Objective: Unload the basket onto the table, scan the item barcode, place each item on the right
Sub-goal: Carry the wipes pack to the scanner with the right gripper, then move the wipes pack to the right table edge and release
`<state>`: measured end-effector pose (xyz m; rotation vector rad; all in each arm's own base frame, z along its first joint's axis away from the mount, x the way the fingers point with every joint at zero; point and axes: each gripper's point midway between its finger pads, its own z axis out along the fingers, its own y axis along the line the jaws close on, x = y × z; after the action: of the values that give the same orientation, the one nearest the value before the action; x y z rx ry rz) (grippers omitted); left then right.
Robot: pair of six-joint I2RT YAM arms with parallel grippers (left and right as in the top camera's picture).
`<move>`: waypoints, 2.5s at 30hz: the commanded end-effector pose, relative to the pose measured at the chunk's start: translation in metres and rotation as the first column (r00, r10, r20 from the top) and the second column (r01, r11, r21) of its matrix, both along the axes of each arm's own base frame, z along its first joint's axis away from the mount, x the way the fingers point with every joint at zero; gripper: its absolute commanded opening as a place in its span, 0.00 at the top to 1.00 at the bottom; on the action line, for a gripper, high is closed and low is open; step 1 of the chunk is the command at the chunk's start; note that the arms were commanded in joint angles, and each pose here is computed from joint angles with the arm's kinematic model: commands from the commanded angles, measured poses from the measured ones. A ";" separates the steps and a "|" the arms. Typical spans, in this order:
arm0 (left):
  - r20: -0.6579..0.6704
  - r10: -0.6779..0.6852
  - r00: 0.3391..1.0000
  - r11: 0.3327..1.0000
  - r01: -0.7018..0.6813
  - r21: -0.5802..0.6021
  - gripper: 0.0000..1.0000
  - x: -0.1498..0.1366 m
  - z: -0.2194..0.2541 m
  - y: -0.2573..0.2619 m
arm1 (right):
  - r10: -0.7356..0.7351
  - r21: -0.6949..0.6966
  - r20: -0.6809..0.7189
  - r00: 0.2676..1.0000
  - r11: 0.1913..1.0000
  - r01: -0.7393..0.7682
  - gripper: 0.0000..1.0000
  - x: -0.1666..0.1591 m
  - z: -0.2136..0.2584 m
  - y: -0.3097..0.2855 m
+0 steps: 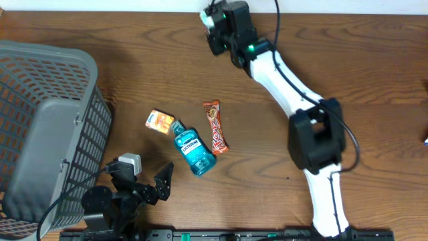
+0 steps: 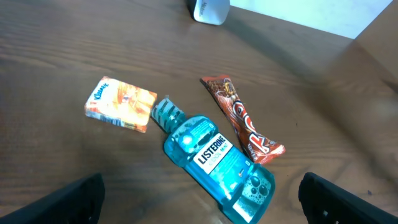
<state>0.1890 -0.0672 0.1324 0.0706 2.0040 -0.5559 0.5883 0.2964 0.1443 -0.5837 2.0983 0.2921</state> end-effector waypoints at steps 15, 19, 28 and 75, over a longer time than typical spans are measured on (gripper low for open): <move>0.014 -0.008 1.000 1.000 0.008 0.007 0.01 0.000 0.003 0.000 | -0.237 -0.055 0.050 0.970 0.969 0.240 0.99 0.061 0.022 -0.048; 0.014 -0.008 1.000 1.000 0.008 0.008 0.01 0.000 0.003 0.000 | -0.395 -0.230 -0.031 0.918 0.897 0.378 0.99 0.036 0.034 -0.108; 0.014 -0.008 1.000 1.000 0.008 0.007 0.01 0.000 0.003 0.000 | -0.704 -0.526 -0.309 0.640 0.687 0.502 0.99 -0.047 0.007 -0.295; 0.014 -0.008 1.000 1.000 0.008 0.007 0.01 0.000 0.003 0.000 | -0.550 -0.289 -0.561 0.619 0.830 0.476 0.01 -0.177 0.045 -0.112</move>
<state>0.1890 -0.0672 0.1323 0.0705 2.0044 -0.5559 0.4317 0.1311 0.2168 0.2763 2.7922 0.0281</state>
